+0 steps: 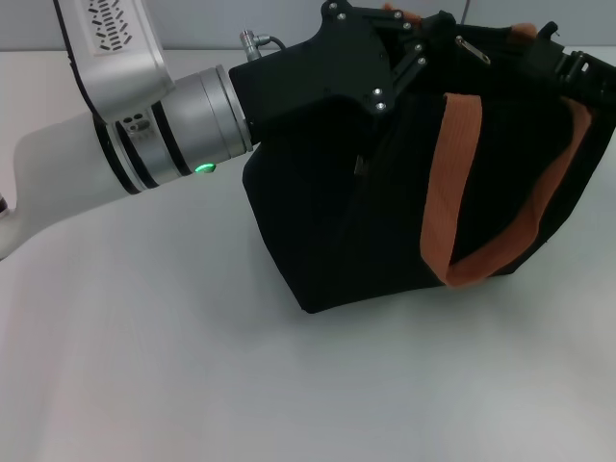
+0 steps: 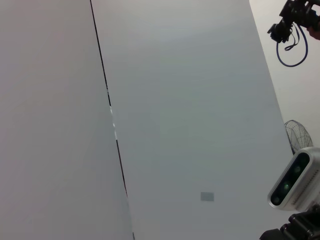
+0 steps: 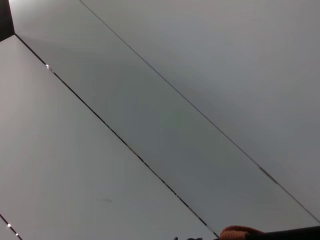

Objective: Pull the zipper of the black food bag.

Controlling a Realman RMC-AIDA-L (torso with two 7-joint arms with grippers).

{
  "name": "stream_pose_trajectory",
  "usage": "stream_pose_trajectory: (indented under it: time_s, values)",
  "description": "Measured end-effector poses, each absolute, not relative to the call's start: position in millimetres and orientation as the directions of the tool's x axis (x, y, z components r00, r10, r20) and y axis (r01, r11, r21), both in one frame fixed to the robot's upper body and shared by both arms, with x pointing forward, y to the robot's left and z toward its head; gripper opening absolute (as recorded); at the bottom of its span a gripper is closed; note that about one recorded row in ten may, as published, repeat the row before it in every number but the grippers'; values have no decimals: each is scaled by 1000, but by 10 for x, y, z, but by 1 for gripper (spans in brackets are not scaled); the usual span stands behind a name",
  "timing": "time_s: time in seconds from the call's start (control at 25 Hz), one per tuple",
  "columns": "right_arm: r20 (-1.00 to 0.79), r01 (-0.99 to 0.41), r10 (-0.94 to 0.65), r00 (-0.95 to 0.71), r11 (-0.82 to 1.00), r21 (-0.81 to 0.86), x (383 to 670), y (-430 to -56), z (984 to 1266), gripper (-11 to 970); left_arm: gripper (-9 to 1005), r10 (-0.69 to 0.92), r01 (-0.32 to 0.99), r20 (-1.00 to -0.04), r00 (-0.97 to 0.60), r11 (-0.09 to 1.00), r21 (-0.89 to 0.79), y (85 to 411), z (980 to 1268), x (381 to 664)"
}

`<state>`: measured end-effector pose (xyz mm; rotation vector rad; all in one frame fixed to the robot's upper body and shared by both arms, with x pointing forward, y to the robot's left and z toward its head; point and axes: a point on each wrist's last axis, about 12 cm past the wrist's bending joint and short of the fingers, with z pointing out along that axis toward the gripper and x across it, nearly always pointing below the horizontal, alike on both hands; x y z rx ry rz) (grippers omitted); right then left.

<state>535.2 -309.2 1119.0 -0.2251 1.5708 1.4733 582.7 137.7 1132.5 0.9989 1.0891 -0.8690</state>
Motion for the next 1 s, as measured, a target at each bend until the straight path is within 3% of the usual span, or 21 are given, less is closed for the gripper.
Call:
stream_pose_trajectory:
  time_s: [0.72, 1.0]
  values:
    - [-646, -604, 423, -635, 250, 757, 5527, -2934, 11187, 571, 30, -71, 927, -965, 253, 305, 220, 1334, 11343, 5833]
    - [-653, -634, 402, -641, 202, 747, 5529, -2877, 11254, 570, 30, -59, 923, -966, 254, 313, 223, 1320, 11350, 5862]
